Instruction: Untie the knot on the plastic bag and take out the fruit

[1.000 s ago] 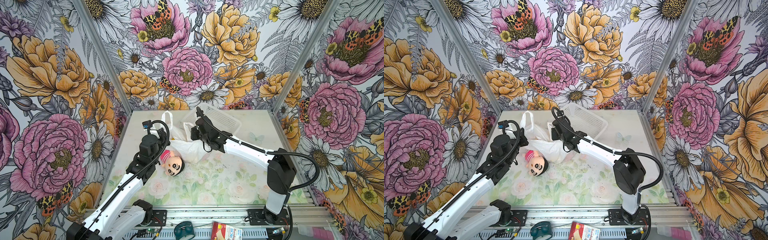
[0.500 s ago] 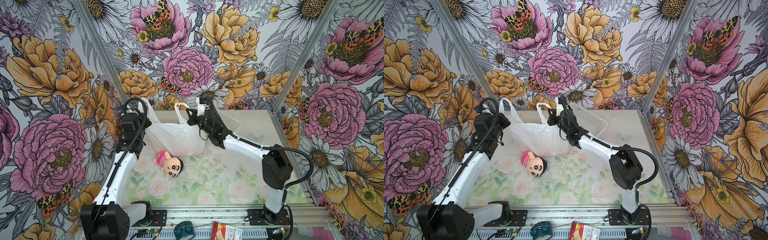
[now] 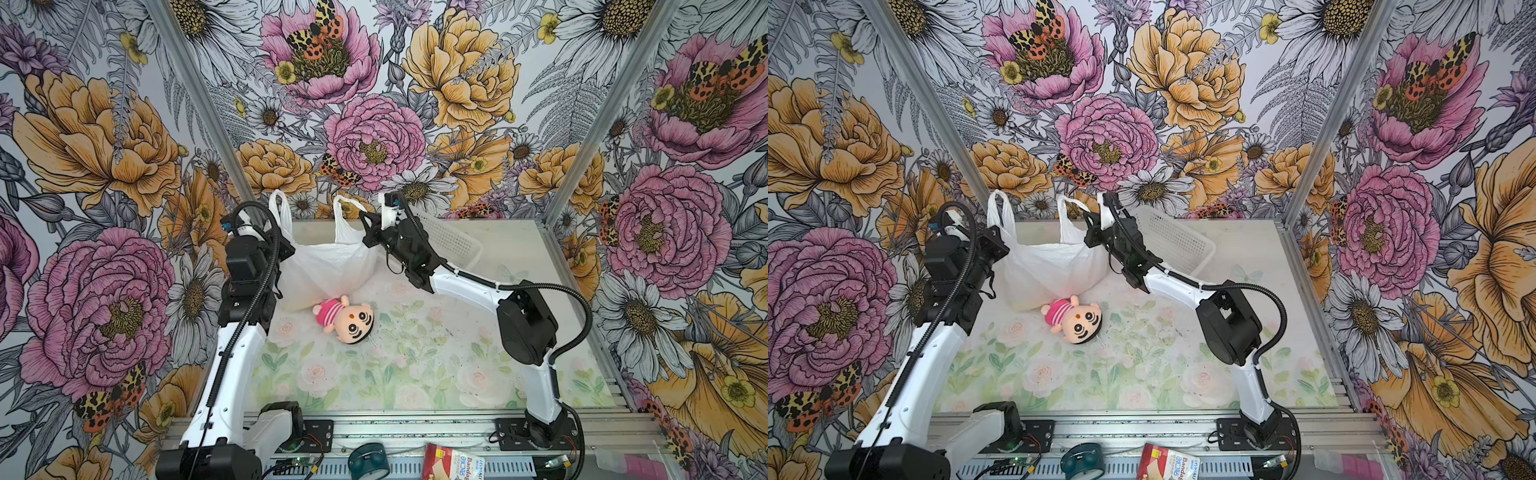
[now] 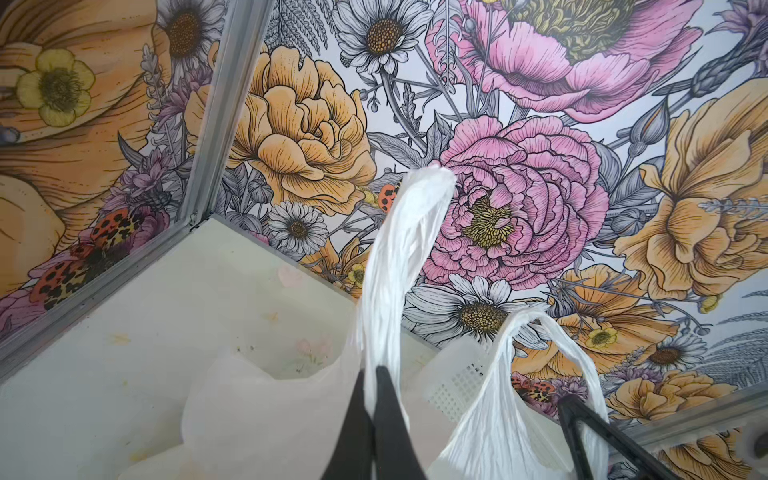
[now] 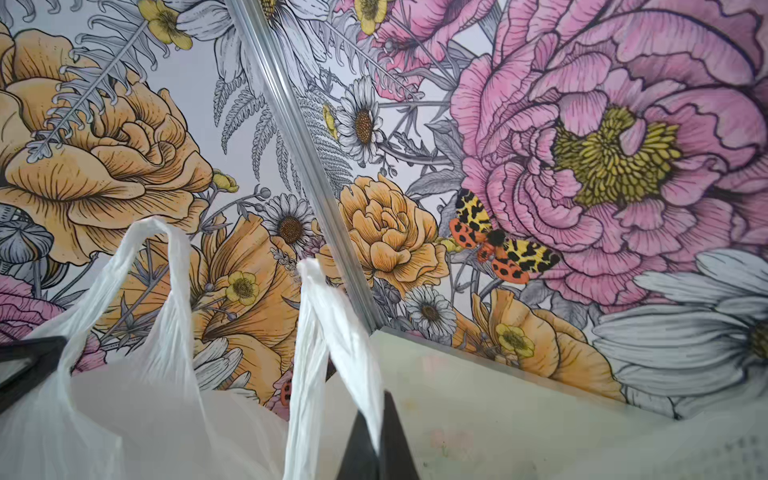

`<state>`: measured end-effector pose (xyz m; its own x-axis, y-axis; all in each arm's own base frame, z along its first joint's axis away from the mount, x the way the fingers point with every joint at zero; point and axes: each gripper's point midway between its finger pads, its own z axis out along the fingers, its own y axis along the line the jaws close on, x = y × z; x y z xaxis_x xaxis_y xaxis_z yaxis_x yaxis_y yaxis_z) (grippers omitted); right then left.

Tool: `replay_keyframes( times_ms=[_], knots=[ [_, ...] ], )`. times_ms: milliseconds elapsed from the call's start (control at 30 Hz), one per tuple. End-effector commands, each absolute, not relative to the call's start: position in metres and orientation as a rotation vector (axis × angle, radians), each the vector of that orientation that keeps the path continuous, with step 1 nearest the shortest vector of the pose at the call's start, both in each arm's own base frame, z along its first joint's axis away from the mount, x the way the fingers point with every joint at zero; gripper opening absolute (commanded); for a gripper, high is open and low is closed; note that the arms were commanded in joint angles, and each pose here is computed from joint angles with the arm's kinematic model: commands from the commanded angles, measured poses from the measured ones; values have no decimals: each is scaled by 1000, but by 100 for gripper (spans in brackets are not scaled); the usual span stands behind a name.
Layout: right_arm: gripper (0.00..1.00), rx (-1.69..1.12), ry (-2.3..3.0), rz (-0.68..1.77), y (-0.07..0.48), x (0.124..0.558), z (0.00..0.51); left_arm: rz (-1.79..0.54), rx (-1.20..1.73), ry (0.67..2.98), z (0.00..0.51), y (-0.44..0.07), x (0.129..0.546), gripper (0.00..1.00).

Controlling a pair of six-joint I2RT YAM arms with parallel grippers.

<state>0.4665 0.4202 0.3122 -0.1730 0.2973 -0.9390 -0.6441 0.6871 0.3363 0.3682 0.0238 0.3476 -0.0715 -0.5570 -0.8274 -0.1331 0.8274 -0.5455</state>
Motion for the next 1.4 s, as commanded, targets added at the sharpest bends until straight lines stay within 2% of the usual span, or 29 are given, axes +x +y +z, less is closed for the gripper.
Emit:
replay_keyframes(
  times_ms=[0, 100, 233, 333, 433, 500, 600, 733, 833, 967, 1067, 1133, 1200, 1267, 1367],
  knots=[
    [0, -172, 1478, 831, 384, 445, 296, -397, -614, 1668, 300, 16, 348, 0],
    [0, -133, 1444, 833, 364, 418, 270, -384, -655, 1690, 259, 6, 324, 0],
    [0, -111, 1453, 836, 352, 392, 246, -358, -669, 1700, 229, -7, 300, 0],
    [0, -114, 1447, 836, 349, 369, 233, -293, -658, 1728, 224, -9, 285, 8],
    [0, -99, 1459, 799, 341, 355, 221, -200, -631, 1747, 241, 0, 274, 30],
    [0, -79, 1475, 775, 335, 351, 216, -164, -588, 1740, 268, 3, 268, 47],
    [0, -69, 1477, 765, 330, 344, 217, -156, -472, 1725, 321, -3, 265, 67],
    [0, -66, 1477, 768, 326, 339, 218, -118, -300, 1753, 385, -15, 270, 77],
    [0, -68, 1484, 771, 328, 338, 215, -78, -191, 1814, 419, -23, 275, 80],
    [0, -75, 1496, 775, 335, 336, 209, 17, -136, 1781, 461, -17, 280, 90],
    [0, -80, 1498, 766, 337, 330, 207, 69, -52, 1787, 477, -23, 300, 92],
    [0, -70, 1497, 736, 338, 327, 206, 40, 114, 1819, 472, -48, 320, 87],
    [0, -76, 1497, 723, 343, 324, 204, -60, 430, 1842, 452, -97, 333, 83],
    [0, -77, 1501, 722, 346, 322, 201, -41, 572, 1879, 427, -118, 348, 87],
    [0, -62, 1503, 703, 344, 320, 198, -15, 763, 1979, 369, -135, 371, 86]
  ],
)
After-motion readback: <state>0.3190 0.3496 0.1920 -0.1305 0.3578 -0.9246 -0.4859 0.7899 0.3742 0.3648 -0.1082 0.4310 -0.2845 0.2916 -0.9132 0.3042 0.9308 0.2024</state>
